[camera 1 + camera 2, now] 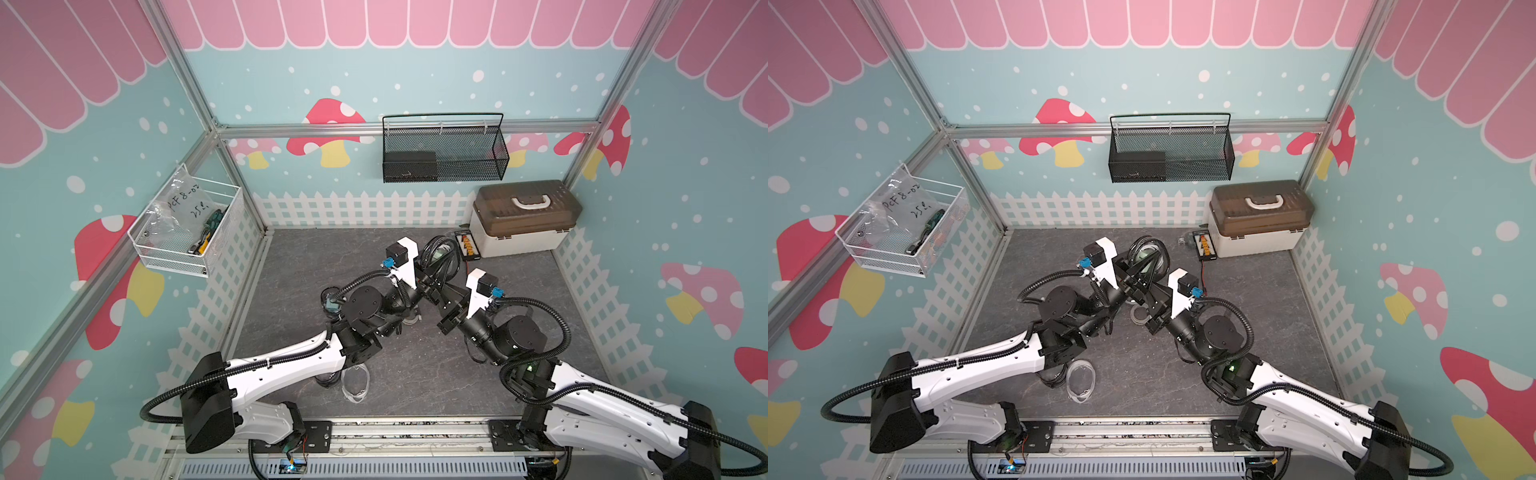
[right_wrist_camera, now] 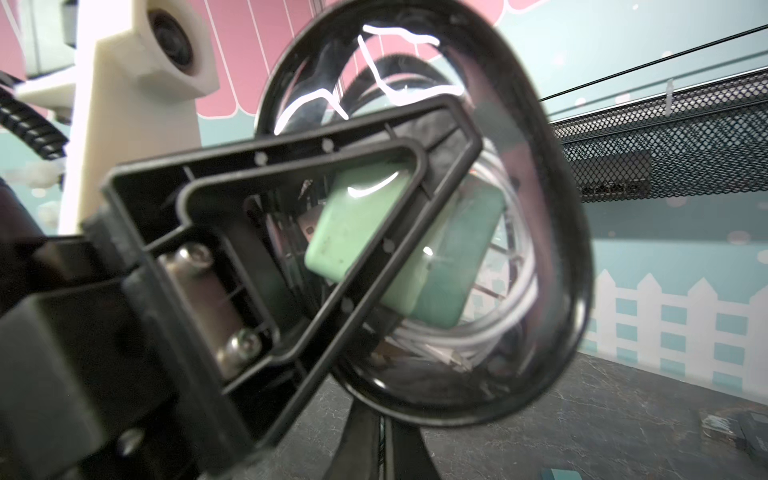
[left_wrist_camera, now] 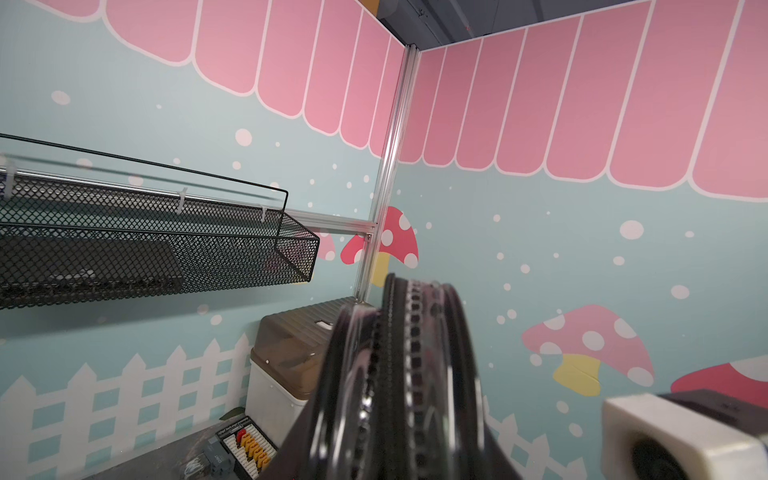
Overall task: Pack away charging kits
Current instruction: Zip the zipper on the storage bag.
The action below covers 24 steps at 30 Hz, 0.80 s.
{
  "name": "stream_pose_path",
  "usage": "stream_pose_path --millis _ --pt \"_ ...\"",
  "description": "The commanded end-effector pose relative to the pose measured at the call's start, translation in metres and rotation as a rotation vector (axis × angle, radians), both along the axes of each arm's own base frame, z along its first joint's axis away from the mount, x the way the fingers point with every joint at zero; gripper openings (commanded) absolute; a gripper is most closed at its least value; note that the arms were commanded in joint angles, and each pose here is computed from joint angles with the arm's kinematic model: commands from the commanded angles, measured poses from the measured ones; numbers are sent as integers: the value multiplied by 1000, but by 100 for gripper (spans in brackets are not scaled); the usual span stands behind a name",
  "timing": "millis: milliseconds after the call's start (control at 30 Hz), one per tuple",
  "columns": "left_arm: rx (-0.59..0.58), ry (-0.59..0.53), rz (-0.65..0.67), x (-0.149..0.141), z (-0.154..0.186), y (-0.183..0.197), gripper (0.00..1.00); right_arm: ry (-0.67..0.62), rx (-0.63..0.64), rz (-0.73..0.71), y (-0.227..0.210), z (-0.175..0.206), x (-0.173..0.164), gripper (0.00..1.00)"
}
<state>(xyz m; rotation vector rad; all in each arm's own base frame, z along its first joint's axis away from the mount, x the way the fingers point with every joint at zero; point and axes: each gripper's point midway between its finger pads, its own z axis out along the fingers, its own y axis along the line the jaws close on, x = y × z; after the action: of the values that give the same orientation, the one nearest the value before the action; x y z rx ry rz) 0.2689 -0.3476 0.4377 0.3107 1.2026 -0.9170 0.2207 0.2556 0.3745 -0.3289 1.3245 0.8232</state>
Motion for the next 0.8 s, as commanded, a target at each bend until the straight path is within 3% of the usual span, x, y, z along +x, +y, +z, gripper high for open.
stream_pose_path --millis 0,167,300,467,533,667,767 --pt "-79 90 -28 20 -4 24 0 0 10 -96 -21 -3 5 0" --pt "-205 169 -110 39 -9 59 0 24 -34 -171 -34 -22 10 0" --pt "-256 192 -182 38 -10 72 0 21 -66 -199 -36 -24 13 0" --pt "-267 177 -222 28 -1 74 0 -7 -92 -62 -9 -18 4 0" --pt "-264 162 -249 23 6 72 0 -24 -107 34 12 -13 -2 7" --pt "-253 144 -258 21 15 70 0 -31 -100 115 34 -6 -4 7" --pt "-234 109 -254 15 20 67 0 -54 -81 165 44 4 -8 17"
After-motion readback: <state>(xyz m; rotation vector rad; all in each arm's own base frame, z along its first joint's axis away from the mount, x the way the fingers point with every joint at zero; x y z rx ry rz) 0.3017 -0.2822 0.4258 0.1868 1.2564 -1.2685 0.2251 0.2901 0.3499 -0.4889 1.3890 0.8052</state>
